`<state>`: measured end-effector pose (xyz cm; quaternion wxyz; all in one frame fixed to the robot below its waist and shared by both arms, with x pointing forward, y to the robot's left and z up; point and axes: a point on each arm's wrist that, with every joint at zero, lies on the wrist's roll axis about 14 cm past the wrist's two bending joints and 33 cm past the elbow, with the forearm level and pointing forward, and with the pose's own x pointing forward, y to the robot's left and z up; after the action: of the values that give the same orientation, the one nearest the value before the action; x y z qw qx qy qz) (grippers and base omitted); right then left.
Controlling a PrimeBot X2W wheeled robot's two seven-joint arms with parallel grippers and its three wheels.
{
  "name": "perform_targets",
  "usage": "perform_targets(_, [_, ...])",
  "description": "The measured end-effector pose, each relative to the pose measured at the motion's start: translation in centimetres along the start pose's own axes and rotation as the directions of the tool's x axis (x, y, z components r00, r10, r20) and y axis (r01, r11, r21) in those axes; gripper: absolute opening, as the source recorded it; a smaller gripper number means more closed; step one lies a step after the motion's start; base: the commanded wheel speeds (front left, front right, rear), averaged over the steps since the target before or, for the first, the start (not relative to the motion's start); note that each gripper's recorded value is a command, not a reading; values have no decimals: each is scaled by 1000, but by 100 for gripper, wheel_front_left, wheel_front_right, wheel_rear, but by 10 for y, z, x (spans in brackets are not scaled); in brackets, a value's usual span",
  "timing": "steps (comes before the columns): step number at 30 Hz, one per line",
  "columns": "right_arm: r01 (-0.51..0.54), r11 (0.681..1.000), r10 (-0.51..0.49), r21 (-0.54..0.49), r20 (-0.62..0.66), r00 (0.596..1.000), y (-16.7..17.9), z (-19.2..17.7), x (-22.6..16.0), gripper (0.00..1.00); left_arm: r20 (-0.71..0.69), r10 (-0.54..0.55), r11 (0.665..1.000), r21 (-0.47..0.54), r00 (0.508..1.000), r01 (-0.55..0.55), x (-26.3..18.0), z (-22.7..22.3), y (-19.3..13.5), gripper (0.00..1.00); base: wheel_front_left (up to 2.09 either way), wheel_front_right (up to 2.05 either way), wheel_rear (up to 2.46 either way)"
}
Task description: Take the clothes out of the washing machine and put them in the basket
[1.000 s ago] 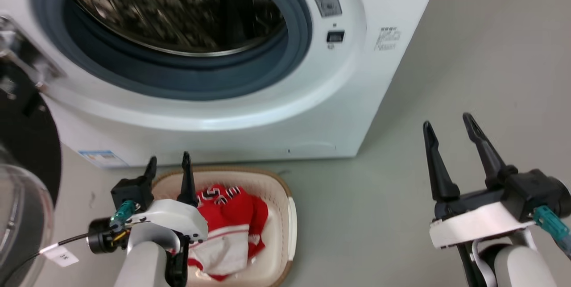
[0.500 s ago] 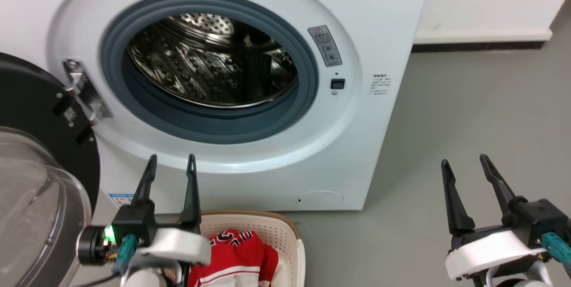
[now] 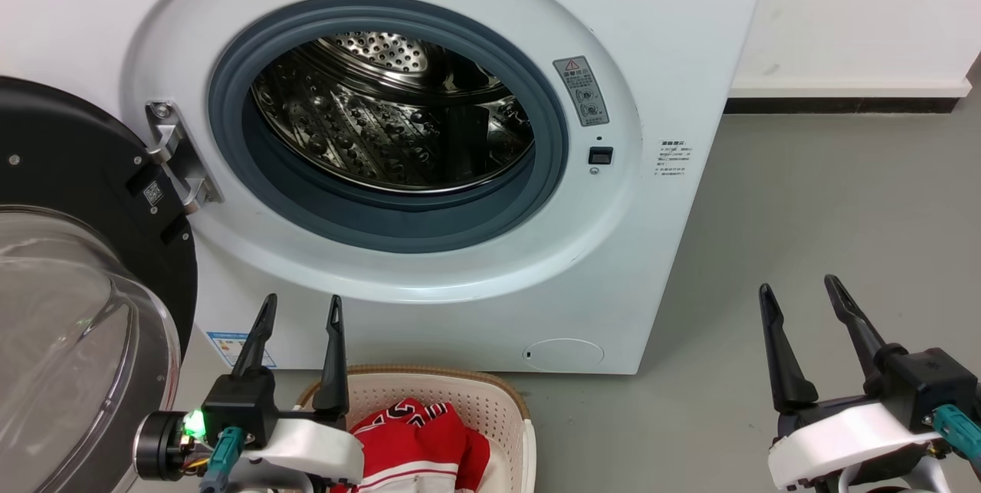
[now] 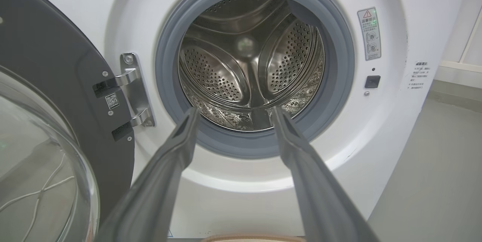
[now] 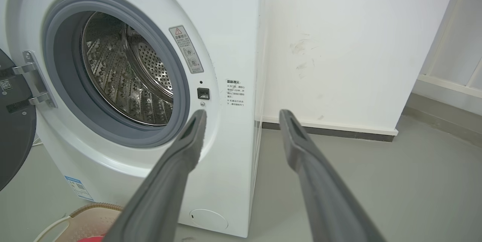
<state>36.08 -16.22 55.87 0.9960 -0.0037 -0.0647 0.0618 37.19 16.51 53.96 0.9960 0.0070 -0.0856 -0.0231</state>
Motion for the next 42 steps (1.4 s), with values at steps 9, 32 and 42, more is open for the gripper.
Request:
perform_targets(9, [0, 1000, 0, 7, -5, 1000, 0, -1, 0, 100, -4, -1, 1000, 7, 1000, 1, 1, 0, 1, 100, 0, 0, 0])
perform_targets(32, [40, 955, -20, 294, -71, 997, -4, -27, -6, 0, -140, 50, 963, -256, 989, -85, -6, -29, 13, 0, 0, 0, 0])
perform_targets(42, [65, 886, -34, 460, -76, 997, -9, -30, -2, 0, -175, 63, 897, -421, 983, -133, -5, -34, 17, 0, 0, 0, 0])
